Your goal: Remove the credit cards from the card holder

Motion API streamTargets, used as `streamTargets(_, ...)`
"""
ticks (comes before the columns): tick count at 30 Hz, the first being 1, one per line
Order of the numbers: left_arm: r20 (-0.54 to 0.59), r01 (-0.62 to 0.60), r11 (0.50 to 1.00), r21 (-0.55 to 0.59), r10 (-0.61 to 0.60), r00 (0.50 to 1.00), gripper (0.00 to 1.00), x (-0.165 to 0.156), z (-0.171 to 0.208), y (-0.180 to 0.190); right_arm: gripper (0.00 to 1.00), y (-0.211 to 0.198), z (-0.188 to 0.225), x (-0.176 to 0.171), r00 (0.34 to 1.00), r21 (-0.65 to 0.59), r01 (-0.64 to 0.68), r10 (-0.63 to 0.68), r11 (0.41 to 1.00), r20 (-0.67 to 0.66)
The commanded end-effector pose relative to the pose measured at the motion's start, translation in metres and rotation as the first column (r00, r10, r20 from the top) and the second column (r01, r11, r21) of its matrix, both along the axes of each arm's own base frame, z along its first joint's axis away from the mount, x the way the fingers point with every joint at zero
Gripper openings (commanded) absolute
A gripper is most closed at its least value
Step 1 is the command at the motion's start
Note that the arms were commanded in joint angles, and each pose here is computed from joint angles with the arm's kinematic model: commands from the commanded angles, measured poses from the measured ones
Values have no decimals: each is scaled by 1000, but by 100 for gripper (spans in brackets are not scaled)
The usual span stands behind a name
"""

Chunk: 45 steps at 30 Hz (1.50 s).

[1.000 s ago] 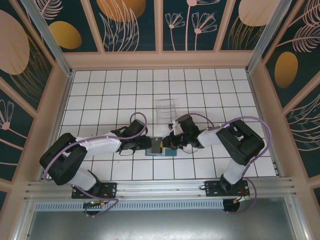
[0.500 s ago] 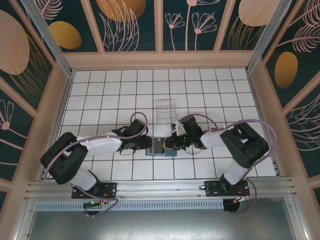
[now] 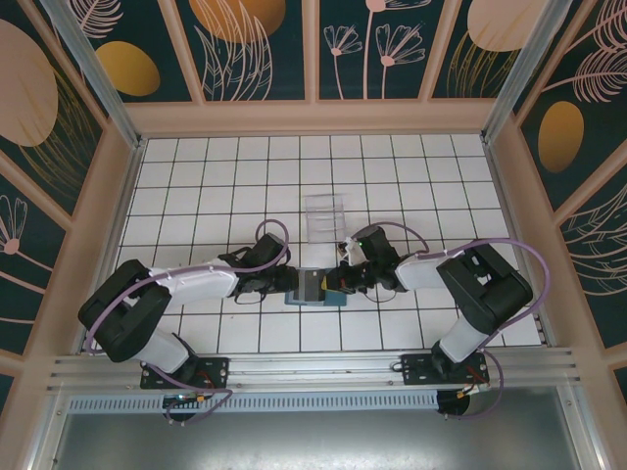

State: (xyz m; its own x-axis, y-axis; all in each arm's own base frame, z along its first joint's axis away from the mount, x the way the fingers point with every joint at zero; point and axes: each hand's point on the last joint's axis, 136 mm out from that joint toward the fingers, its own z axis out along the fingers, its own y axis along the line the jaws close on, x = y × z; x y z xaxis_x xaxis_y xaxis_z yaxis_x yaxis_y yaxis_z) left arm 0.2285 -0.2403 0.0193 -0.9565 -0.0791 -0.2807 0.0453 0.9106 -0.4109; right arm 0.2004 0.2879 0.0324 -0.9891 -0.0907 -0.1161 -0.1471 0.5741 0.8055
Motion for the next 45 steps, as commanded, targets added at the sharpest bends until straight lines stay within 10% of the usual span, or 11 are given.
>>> streamTargets(1, -21, 2, 1000, 26, -1, 1000, 47, -11, 4, 10, 6, -4, -7, -4, 1000, -20, -11, 10, 1000, -19)
streamTargets(17, -69, 110, 994, 3, -109, 992, 55, -23, -2, -19, 5, -4, -6, -2, 1000, -22, 5, -5, 1000, -17)
streamTargets(45, -153, 131, 905, 404, -74, 985, 47, -37, -45, 38, 4, -12, -3, -2, 999, -55, 36, -36, 998, 6)
